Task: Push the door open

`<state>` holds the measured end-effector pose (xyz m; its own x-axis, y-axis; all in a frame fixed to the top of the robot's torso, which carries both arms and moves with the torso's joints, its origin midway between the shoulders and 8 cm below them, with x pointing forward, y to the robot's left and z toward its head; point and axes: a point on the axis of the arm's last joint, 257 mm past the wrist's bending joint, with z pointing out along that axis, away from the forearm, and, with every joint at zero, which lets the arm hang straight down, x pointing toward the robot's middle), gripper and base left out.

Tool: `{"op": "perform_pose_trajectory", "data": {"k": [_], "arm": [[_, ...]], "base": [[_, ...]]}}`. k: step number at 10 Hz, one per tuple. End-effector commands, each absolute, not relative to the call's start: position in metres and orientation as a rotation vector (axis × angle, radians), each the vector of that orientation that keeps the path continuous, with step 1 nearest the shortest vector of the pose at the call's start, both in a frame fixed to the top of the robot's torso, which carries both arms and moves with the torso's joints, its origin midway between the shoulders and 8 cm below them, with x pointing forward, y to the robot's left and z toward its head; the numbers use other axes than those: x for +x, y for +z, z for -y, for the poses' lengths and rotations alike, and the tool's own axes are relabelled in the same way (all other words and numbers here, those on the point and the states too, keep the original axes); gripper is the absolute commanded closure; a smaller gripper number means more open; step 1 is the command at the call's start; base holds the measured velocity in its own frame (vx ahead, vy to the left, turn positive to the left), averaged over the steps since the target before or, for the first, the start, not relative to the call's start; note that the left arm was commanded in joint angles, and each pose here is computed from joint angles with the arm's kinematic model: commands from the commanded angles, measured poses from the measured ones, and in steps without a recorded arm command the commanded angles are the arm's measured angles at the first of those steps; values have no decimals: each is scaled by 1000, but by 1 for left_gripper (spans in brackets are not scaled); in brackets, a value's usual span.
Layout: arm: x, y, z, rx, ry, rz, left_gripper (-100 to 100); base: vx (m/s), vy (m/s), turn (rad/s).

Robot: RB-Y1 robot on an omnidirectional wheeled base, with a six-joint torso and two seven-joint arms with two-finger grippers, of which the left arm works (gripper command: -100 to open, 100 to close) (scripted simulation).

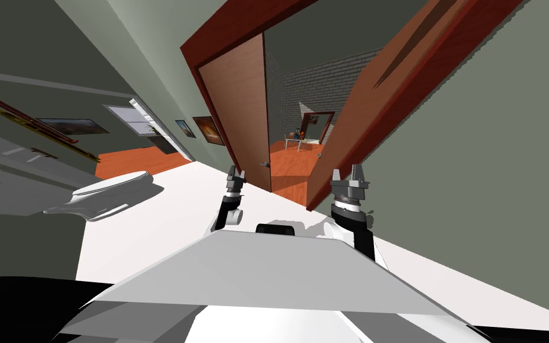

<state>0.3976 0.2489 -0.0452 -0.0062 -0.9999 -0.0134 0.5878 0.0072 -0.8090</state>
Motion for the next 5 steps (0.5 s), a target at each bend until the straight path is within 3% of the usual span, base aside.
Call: {"op": "perform_pose_trajectory", "data": {"k": [1, 5], "arm": [[406, -58, -245, -735, -1448, -767, -100], [421, -85, -236, -761, -1458, -809, -100]], "base": [[94, 43, -17], [63, 42, -10]]}}
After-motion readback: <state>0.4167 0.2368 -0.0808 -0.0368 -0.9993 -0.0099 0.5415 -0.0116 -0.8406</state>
